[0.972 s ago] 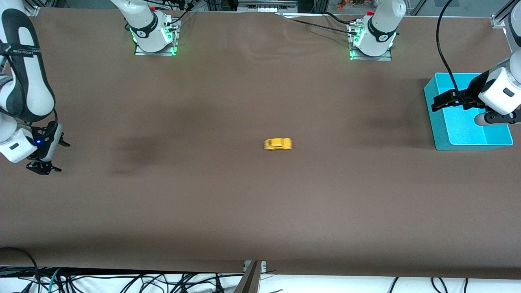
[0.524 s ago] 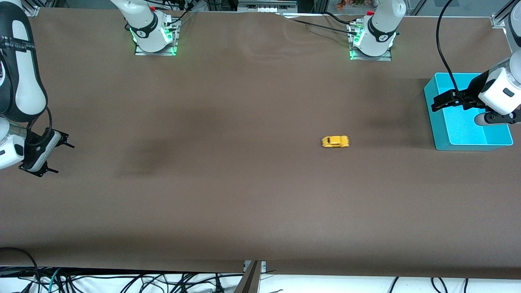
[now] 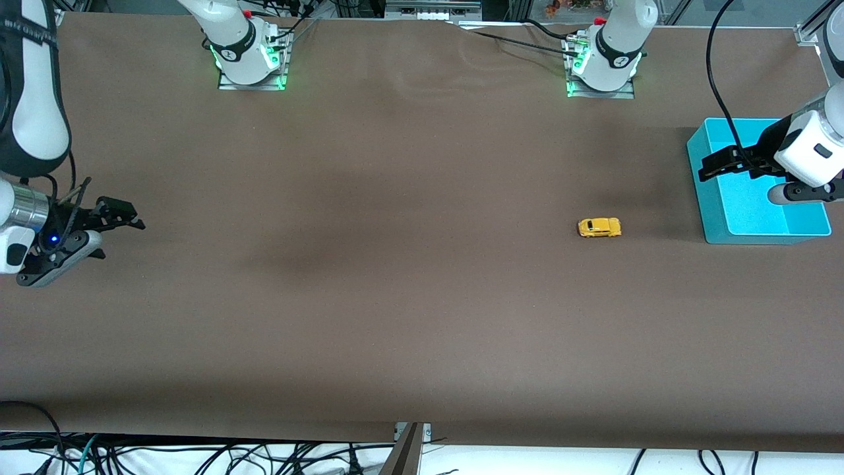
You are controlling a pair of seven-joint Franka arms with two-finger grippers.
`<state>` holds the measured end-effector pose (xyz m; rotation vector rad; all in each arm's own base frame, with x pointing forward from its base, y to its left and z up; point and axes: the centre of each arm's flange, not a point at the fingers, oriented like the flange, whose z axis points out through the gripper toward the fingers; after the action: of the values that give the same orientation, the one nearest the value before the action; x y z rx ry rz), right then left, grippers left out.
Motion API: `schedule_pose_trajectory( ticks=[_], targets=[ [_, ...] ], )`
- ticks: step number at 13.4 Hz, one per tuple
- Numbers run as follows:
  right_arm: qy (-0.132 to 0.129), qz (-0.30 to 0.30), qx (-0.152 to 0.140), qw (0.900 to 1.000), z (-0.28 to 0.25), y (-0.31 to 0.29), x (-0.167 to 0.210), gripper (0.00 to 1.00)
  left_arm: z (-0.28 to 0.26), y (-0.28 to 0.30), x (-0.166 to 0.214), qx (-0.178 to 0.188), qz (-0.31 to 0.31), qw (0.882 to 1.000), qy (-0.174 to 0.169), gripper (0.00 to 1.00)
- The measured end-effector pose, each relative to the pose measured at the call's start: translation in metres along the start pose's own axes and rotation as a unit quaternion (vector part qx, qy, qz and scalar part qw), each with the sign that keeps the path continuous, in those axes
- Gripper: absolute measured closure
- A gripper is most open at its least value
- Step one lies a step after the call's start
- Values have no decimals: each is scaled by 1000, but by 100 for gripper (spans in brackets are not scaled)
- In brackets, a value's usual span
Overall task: Wind and store yellow beetle car
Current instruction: 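Open the right gripper to release the car and draw back, then move the left gripper from the tray toward the yellow car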
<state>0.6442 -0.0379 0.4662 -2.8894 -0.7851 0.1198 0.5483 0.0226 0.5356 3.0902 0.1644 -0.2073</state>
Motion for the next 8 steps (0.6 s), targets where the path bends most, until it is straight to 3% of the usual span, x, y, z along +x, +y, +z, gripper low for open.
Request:
schedule_pose_trajectory(
  ticks=[4,8],
  targets=[
    [-25,149,6,988,-57,-63,-3,0,19,1,10,1,0,1000,-17,0],
    [-42,179,-15,983,-73,-91,-7,0,41,11,24,3,9,1000,-20,0]
  ],
)
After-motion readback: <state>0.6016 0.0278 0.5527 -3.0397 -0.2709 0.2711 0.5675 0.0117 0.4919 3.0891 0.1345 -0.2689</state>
